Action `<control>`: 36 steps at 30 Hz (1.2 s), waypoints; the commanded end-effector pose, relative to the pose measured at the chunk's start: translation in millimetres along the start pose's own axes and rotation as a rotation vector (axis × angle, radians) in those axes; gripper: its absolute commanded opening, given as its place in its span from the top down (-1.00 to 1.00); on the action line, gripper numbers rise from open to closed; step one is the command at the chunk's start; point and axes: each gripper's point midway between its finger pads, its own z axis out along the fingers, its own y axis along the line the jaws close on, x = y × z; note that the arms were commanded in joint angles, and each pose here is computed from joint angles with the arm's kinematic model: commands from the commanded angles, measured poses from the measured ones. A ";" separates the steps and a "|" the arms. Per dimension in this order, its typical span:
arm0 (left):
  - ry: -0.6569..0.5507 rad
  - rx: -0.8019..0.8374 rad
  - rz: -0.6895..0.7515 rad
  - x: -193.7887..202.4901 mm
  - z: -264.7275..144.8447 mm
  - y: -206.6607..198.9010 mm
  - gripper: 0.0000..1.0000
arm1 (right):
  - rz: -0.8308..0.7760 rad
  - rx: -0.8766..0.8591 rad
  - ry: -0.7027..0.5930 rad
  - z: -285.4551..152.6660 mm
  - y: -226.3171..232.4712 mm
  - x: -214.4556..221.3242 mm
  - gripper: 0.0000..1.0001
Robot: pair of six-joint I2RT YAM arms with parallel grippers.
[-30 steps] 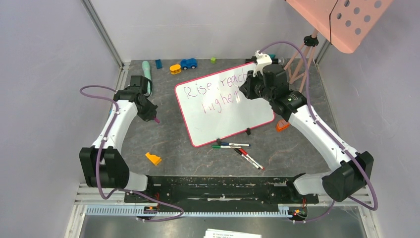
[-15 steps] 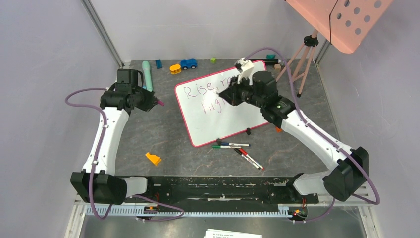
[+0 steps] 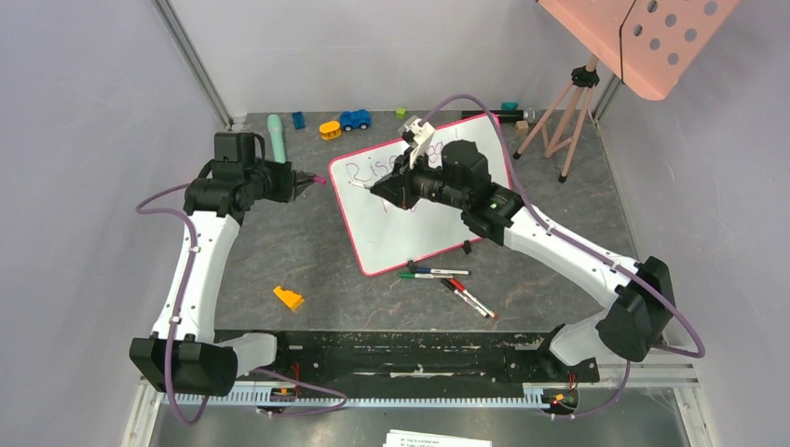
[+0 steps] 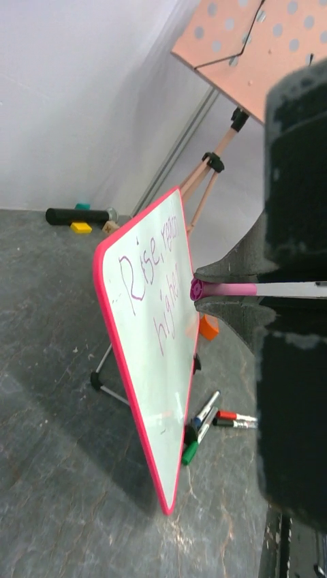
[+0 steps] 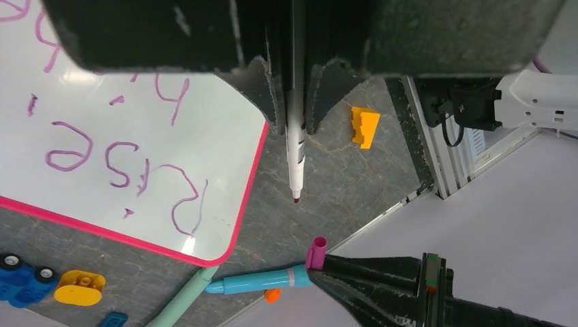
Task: Write a sentence on the whiteboard
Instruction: Insert the whiteboard marker without the cap into the pen cap.
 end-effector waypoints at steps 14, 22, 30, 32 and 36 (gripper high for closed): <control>0.064 0.059 -0.079 10.2 1.7 -14.5 0.96 | -0.040 -0.099 -0.090 26.1 31.3 -32.9 1.00; 0.077 0.050 -0.092 12.1 3.4 -11.8 0.96 | -0.033 -0.101 -0.079 34.6 29.6 -29.2 1.00; 0.093 0.040 -0.104 15.4 3.8 -6.0 0.96 | -0.026 -0.094 -0.079 37.0 27.8 -28.4 1.00; 0.097 0.036 -0.108 16.0 4.9 -4.5 0.96 | -0.023 -0.094 -0.076 37.8 27.4 -27.1 1.00; 0.101 0.035 -0.111 16.7 5.1 -4.0 0.96 | -0.017 -0.092 -0.073 39.4 26.4 -24.9 1.00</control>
